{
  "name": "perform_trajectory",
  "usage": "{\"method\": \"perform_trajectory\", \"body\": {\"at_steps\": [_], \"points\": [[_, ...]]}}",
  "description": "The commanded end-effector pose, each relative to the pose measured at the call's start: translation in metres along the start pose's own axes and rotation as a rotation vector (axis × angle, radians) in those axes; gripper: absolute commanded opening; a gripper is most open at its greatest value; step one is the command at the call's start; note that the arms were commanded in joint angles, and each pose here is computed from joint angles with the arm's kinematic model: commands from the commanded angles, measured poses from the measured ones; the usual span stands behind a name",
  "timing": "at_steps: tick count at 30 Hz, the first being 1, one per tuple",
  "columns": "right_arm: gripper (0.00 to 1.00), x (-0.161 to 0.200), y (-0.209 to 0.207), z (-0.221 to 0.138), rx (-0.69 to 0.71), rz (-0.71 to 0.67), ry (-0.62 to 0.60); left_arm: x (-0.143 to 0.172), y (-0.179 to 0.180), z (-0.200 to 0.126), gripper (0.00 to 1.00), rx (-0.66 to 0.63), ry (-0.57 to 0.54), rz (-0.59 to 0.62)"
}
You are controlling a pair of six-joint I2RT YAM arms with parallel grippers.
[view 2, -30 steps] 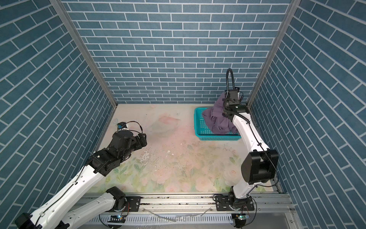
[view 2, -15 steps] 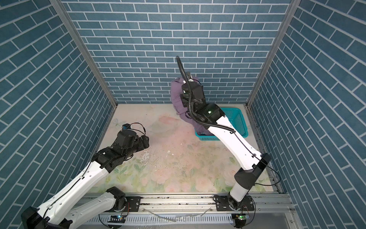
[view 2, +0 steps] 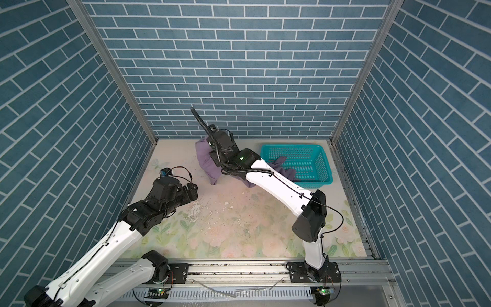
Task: Fold and stack the trousers
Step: Place the trousers at the center of the table, then pick up the trousers from the basket.
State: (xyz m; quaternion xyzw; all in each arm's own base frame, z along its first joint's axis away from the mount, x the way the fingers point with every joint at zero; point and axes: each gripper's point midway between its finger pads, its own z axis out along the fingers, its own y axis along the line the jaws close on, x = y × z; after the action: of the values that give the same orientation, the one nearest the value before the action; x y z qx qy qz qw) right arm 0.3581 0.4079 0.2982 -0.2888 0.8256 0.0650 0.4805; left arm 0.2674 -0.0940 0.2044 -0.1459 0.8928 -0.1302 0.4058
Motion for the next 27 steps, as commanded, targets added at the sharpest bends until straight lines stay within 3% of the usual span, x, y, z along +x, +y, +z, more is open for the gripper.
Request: {"method": "perform_trajectory", "body": {"at_steps": [1,2,6,13,19,27], "points": [[0.46,0.033,0.004,-0.001,-0.084,0.171,0.069,0.007,0.007,0.003,0.93,-0.022,0.024,0.000],[0.56,0.048,0.002,0.000,-0.112,0.217,0.112,0.007,0.005,0.005,0.93,-0.020,0.030,0.000],[0.71,0.099,-0.034,-0.006,-0.143,0.436,0.220,0.009,0.000,0.012,0.92,-0.018,0.055,0.002],[0.93,0.157,-0.120,-0.048,0.003,0.669,0.187,0.005,-0.039,0.031,0.99,0.073,0.104,0.045],[0.94,0.181,-0.178,-0.086,0.178,0.732,0.183,0.006,-0.128,0.059,0.99,0.189,0.137,0.234],[0.91,0.238,-0.233,-0.103,0.292,0.923,0.269,0.043,-0.251,0.098,0.99,0.364,0.229,0.472]]}}
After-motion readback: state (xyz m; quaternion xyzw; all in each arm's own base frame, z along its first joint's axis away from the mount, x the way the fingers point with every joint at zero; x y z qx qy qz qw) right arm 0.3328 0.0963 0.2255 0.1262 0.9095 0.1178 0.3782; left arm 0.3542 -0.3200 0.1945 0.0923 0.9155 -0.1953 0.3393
